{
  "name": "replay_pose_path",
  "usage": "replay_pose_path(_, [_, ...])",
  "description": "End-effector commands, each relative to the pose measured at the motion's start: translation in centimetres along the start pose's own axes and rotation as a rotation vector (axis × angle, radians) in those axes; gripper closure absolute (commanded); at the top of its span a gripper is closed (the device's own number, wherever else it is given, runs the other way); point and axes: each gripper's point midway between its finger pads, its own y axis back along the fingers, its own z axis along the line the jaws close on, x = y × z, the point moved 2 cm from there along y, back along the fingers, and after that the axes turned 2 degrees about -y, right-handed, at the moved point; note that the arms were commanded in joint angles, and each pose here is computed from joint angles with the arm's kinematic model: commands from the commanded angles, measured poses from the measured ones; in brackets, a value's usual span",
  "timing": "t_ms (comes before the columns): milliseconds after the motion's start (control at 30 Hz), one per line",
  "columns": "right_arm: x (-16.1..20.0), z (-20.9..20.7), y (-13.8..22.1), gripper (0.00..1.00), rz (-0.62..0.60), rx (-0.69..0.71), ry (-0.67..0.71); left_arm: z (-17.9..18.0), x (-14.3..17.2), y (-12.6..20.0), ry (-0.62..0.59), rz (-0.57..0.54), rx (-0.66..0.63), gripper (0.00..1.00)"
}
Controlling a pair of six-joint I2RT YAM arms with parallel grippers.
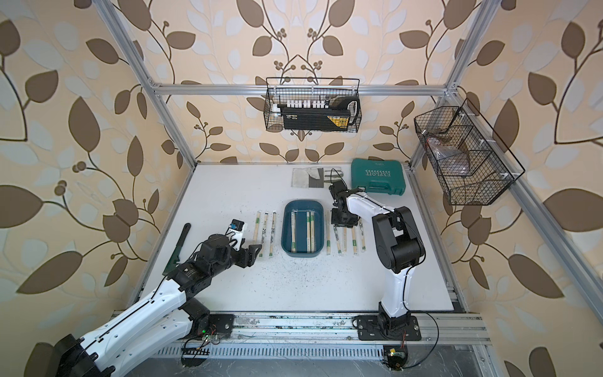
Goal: Take the paired disposable chopsticks out of the storage box
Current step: Adjust the paired disposable chopsticks at the center of the board.
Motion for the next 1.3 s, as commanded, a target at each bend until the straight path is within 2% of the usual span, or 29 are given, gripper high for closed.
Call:
replay_pose_path(0, [0.8,-0.9,-1.7,0.7,0.032,0.041,-0.013,-0.9,-2.5,0.6,-0.02,-0.072,0.032,0.22])
replay_pose_path(233, [0.9,-0.9,-2.9,0.71,0.05,0.04,-0.004,-0.9,-2.5,0.5,-0.02,-0.067,0.031,0.22])
replay_pose_path(600, [1.1,-1.4,-3.5,0.83,0.065,0.06,0.019,-0.9,-2.4,0.5,-0.019,-0.065,0.032,0.22])
replay_pose_path(1267, [0.8,-2.1,-2.8,0.86,0.064,0.059,0.037,-0.9,-2.4,0.4,-0.02,-0.063,0.03,0.22])
